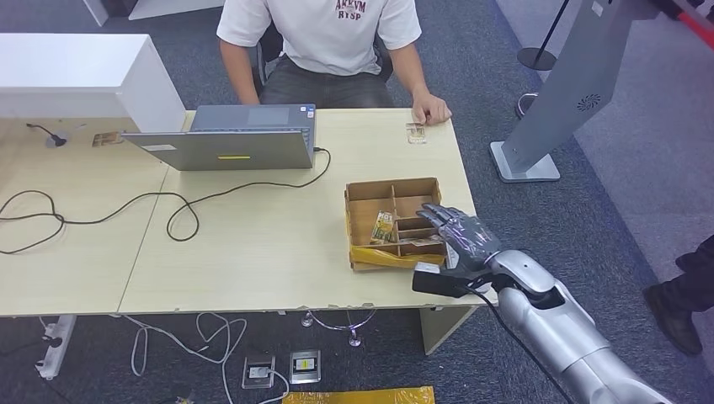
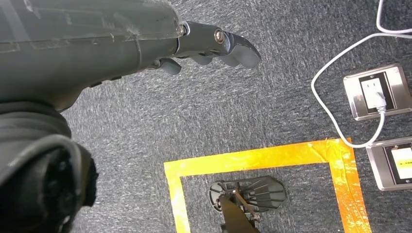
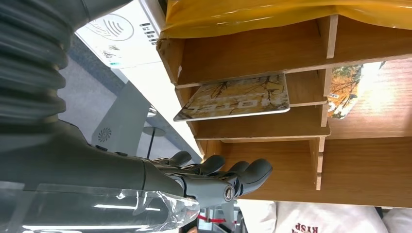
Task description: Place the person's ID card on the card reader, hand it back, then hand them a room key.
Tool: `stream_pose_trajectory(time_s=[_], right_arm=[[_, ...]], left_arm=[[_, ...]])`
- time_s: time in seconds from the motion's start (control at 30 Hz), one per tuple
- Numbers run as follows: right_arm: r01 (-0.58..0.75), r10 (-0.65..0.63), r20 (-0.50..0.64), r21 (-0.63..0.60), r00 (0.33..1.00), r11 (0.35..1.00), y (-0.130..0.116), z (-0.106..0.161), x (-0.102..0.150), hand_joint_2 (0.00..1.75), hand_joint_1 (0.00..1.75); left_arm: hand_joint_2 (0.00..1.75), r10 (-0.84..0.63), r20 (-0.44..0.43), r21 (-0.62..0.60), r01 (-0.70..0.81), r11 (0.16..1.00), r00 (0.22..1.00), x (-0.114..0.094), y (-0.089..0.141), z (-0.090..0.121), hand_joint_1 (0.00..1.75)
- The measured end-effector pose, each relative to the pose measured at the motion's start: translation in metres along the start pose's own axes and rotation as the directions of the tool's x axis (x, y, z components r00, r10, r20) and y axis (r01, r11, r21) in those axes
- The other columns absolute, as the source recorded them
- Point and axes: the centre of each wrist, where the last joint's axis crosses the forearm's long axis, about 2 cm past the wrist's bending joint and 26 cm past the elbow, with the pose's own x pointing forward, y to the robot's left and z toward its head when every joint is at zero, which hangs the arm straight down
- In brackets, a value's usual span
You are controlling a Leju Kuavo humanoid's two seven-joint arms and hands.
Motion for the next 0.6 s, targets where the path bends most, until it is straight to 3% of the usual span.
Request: stream_pose_trajectory(time_s=[0.6], right_arm=[[0.001, -0.001, 0.018, -0.048, 1.000, 0.999, -0.0032, -0.0081, 0.0019, 1.75, 0.00]], left_arm=[[0.00, -0.009, 0.007, 0.001, 0.009, 1.000, 1.000, 0.0032, 0.0002, -0.0004, 0.00]])
